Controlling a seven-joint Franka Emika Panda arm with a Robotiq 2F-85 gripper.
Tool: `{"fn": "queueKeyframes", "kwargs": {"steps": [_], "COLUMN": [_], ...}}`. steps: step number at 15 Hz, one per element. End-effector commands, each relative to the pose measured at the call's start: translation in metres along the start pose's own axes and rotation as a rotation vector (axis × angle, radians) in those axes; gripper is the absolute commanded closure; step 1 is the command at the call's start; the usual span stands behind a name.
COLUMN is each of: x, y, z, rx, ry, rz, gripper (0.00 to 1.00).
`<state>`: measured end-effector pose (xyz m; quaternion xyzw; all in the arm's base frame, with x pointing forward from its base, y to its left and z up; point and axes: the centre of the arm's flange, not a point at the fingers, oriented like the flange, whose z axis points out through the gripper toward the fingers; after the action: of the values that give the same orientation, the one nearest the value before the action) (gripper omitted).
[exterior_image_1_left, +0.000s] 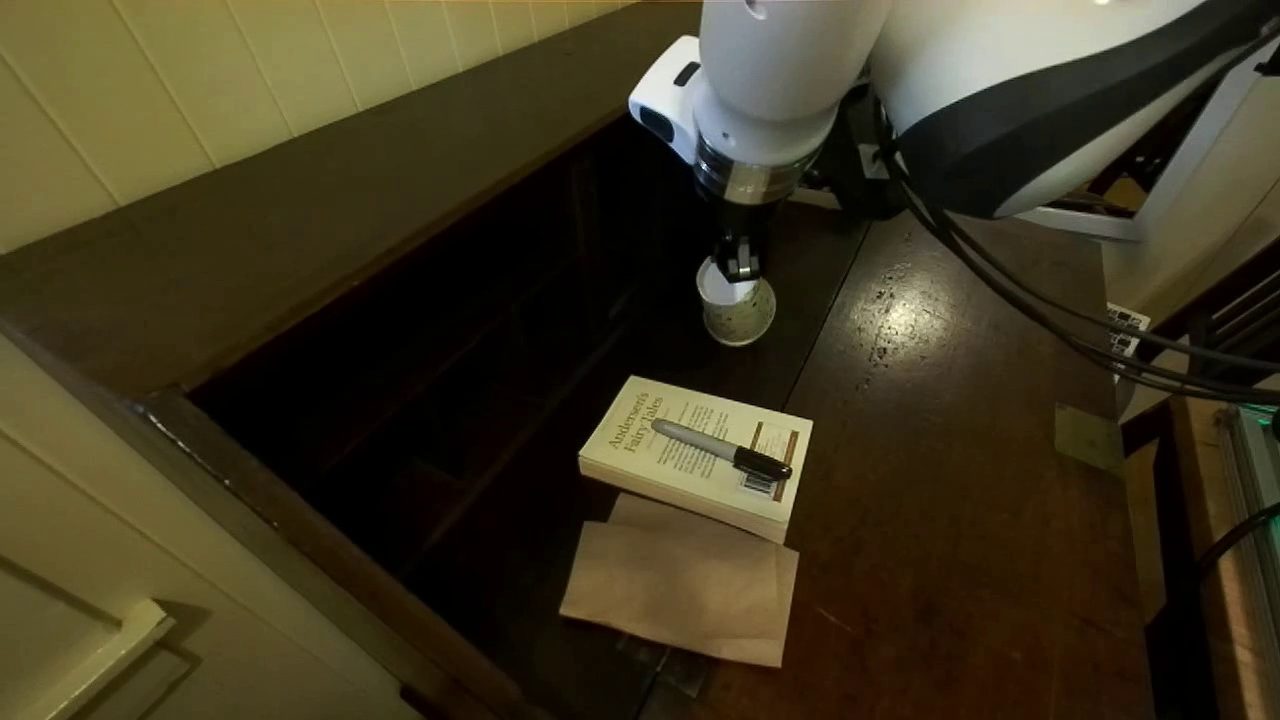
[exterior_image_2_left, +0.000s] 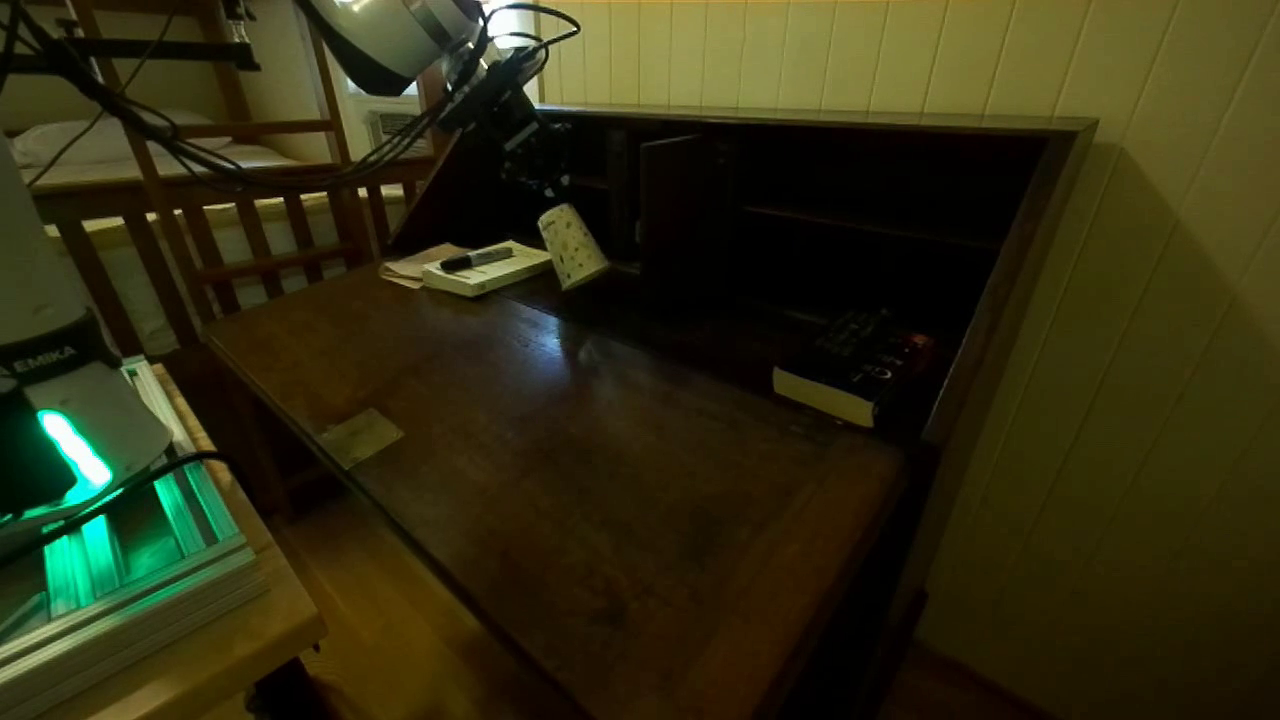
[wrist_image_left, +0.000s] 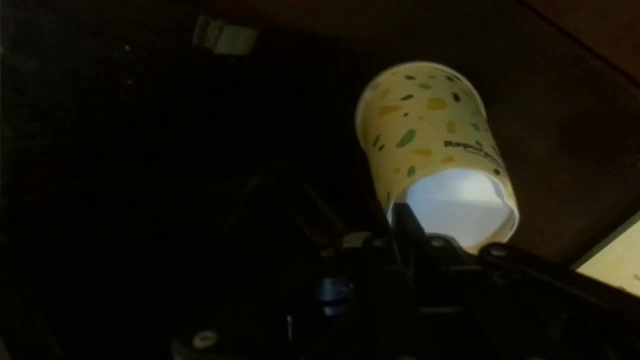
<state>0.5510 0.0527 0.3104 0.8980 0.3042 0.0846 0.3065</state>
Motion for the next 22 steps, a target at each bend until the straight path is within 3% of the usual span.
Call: {"fn": "queueKeyframes", "kwargs": {"steps": [1, 9, 12, 16, 22], "x": [0.016, 0.026, 0.014, 0.002, -0.003], "y": [-0.009, -0.004, 0.019, 0.039, 0.043], "z": [0.005, -0.007, -0.014, -0.004, 0.012], "rx": [-0.087, -0.059, 0.029, 0.209, 0.407], "ry": [0.018, 0.066, 0.060, -0.002, -0.059], "rz": [-0.020, 0.099, 0.231, 0.414, 0.648], "gripper": [0.60, 0.02, 0.00, 0.00, 0.00]}}
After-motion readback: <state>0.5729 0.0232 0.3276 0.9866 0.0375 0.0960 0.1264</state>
